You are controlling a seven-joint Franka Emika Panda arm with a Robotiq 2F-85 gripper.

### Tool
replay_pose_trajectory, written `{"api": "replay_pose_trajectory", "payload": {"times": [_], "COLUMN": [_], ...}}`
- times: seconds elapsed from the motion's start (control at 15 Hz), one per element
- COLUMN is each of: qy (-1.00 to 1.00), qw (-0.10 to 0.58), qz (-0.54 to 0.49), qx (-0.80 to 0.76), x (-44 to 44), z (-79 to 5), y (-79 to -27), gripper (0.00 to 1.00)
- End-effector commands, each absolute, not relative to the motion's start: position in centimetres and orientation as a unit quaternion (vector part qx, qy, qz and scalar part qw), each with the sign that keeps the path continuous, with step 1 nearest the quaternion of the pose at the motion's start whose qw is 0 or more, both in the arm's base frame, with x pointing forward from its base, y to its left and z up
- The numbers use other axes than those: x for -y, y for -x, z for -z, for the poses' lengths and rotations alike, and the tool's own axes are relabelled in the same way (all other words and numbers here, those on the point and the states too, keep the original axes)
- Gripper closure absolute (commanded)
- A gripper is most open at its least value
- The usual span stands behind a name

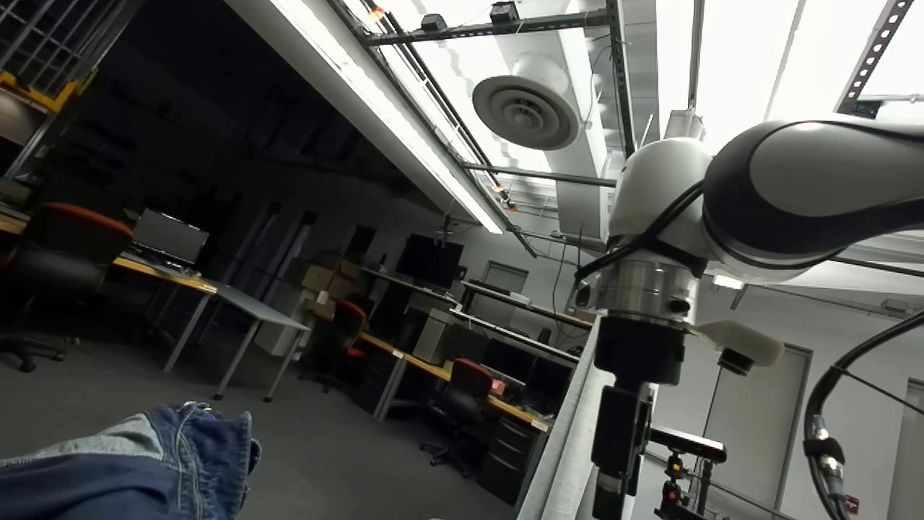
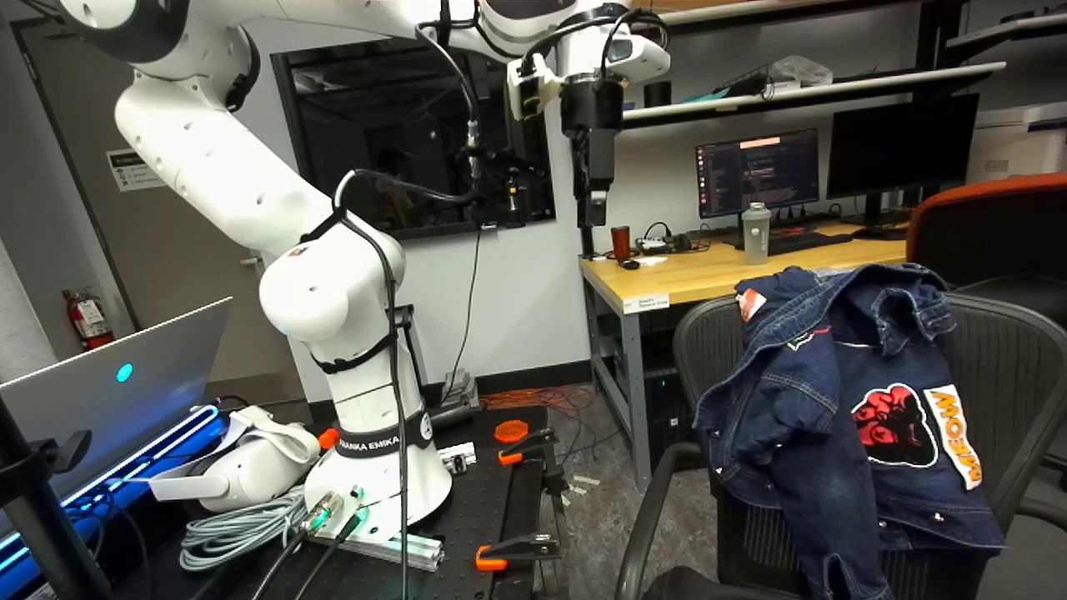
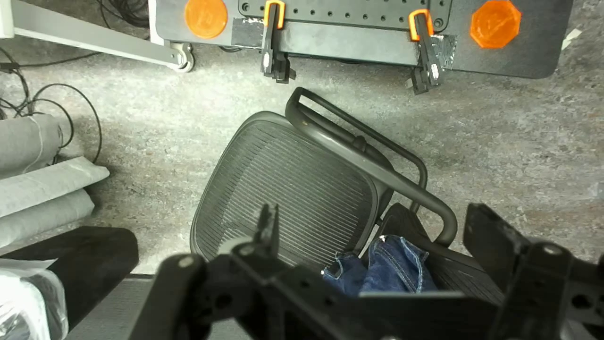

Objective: Remove the jean jacket from the backrest of the black chair

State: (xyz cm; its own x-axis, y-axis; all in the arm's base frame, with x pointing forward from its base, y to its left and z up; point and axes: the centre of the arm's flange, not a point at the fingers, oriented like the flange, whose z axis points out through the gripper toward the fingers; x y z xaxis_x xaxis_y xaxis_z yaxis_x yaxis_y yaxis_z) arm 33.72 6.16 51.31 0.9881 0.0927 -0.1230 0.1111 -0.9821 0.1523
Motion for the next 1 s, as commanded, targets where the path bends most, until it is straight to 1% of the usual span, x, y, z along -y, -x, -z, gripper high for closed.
{"api": "replay_pose_trajectory", "payload": {"times": [0.0, 0.33, 0.6, 0.73, 0.8, 0.93], "qy": [-0.995, -0.997, -0.996, -0.994, -0.996, -0.995], "qw": [0.068, 0.022, -0.010, -0.032, -0.002, -0.011], "qz": [0.055, 0.016, -0.042, -0.067, -0.049, -0.059], "qx": [-0.053, -0.074, -0.083, -0.085, -0.073, -0.075], "x": [-6.9, -7.8, -7.8, -6.9, -7.4, -6.8], "z": [-49.8, -46.9, -46.4, -47.3, -46.2, -46.7], "y": [-36.9, -42.5, -46.7, -47.8, -46.0, -47.0], "gripper": [0.00, 0.00, 0.00, 0.00, 0.00, 0.00]}}
